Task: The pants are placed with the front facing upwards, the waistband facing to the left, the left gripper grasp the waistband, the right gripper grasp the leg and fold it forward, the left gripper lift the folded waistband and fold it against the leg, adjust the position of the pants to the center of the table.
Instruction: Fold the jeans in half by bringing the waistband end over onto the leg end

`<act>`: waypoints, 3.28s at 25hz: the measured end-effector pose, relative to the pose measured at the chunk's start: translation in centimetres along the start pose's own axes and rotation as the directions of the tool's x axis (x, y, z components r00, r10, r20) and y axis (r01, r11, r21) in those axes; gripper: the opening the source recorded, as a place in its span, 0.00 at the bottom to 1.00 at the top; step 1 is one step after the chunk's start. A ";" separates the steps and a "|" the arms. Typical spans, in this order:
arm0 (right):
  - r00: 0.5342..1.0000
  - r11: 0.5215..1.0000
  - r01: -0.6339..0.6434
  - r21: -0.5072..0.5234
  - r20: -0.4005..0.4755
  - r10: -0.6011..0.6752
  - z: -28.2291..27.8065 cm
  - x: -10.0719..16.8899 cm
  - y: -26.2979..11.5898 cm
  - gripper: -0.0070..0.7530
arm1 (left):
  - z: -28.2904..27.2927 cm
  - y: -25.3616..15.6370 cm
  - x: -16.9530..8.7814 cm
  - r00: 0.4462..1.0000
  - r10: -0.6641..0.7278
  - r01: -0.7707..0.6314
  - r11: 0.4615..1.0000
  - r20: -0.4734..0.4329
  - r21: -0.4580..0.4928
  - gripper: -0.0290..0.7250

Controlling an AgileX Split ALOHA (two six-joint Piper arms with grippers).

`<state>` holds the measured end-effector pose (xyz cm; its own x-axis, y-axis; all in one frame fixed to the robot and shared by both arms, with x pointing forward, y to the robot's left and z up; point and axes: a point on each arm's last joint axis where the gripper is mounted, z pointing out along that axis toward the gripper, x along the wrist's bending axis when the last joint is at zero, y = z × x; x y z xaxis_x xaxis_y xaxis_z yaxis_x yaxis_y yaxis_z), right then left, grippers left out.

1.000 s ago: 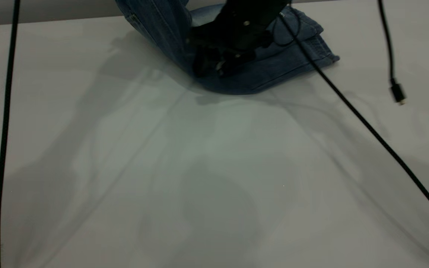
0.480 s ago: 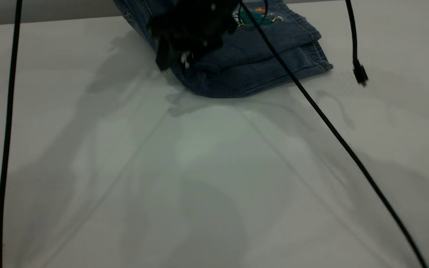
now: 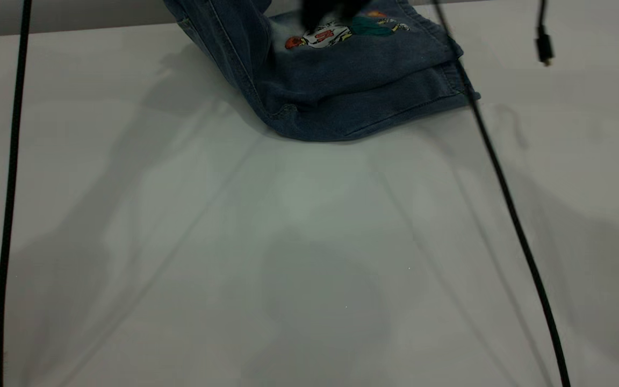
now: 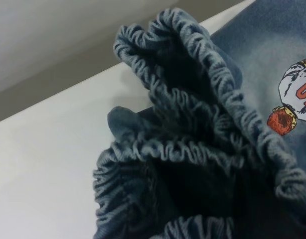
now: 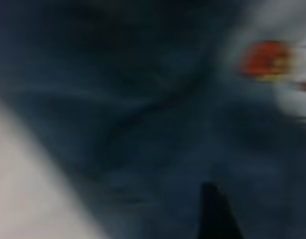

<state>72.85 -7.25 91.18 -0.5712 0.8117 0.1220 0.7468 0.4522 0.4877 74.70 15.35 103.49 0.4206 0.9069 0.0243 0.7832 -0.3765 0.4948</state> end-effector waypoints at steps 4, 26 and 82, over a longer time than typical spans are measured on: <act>0.995 0.999 -0.050 0.014 0.083 0.048 0.8 -4.6 -1.4 0.46 | 0.0 0.1 -0.8 0.999 0.037 -0.037 0.999 0.029 -0.005 0.21; 0.997 0.983 -0.074 0.170 0.046 0.067 5.6 -2.0 -4.2 0.46 | 0.1 0.9 -8.2 0.963 0.254 -0.250 0.967 0.086 -0.048 0.21; 0.891 0.917 -0.397 0.049 0.260 0.372 -6.3 -20.8 -5.2 0.46 | 11.5 -0.2 -18.4 0.900 0.230 -0.102 0.937 0.371 -0.333 0.78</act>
<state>78.72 -28.85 91.56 -0.1429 0.9876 0.0650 0.9279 0.1109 0.3560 72.13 -3.42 92.92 0.7281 0.6595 -0.1869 0.5388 -0.3820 0.7509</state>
